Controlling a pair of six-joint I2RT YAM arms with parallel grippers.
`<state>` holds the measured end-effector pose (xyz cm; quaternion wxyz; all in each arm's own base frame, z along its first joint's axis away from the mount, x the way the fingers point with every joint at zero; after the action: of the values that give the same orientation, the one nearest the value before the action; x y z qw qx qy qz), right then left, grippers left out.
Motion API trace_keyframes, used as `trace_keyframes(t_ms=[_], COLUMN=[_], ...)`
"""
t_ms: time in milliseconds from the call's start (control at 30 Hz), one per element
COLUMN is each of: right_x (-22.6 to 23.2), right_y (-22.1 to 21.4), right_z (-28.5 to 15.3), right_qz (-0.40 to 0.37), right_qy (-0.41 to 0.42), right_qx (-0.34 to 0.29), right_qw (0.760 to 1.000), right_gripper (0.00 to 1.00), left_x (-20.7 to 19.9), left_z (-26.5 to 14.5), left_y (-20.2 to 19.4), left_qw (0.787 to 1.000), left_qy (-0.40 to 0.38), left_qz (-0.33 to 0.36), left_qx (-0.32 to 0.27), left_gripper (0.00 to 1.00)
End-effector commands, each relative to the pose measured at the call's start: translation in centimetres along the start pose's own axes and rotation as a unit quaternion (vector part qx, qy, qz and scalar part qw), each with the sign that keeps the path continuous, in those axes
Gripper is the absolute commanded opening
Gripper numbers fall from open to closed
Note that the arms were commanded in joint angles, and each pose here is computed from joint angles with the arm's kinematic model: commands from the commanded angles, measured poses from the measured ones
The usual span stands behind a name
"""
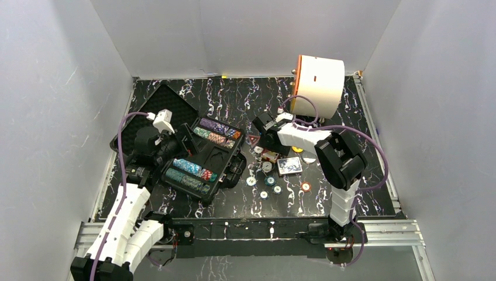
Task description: Pack up texas hold em set
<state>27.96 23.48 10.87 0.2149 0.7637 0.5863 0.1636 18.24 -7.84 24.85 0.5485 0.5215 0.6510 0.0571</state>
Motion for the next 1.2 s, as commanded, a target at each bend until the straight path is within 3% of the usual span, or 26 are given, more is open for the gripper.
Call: trace_keyframes(t_ms=[0, 100, 200, 400, 700, 1000, 1167], right_x=[0.8, 1.0, 1.1, 1.5, 3.3, 4.6, 4.8], right_y=[0.4, 0.4, 1.2, 3.6, 5.5, 4.3, 4.1], right_z=[0.6, 0.7, -0.3, -5.5, -12.7, -14.6, -14.8], right_qz=[0.001, 0.005, 0.017, 0.063, 0.176, 0.262, 0.285], right_qy=[-0.008, -0.002, 0.017, 0.102, 0.293, 0.397, 0.409], right_qx=[-0.004, -0.005, -0.021, -0.032, 0.026, 0.12, 0.142], right_qw=[1.0, 1.0, 0.999, 0.992, 0.939, 0.871, 0.855], right_gripper=[0.8, 0.68, 0.62, 0.61, 0.57, 0.55, 0.55], left_x=[-0.4, -0.5, -0.7, -1.1, -1.9, -4.5, -5.5], left_z=[-0.4, -0.4, -0.4, 0.0, 3.0, 5.9, 6.4], left_y=[0.6, 0.6, 0.4, 0.1, -0.8, -1.9, -2.6], left_qw=[1.0, 1.0, 1.0, 0.998, 0.993, 0.992, 0.985], left_qy=[-0.005, -0.001, -0.009, -0.038, -0.066, -0.101, -0.14], left_qz=[-0.002, -0.008, -0.017, -0.036, -0.066, -0.026, -0.034], left_qx=[-0.016, -0.007, 0.005, 0.039, 0.076, 0.072, 0.095], left_gripper=[0.98, 0.98, 0.98, 0.98, 0.98, 0.98, 0.98])
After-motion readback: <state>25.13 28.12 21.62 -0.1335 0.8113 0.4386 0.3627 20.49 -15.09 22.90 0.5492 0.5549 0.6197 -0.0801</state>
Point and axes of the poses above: each gripper's point midway between its finger pads, its own z axis out along the fingers, its own x axis along the line the jaws close on, y = z × x, the point moved 10 cm from there along -z, back along the fingers, and after that the axes turned 5 degrees about -z, right-handed, at the moved point
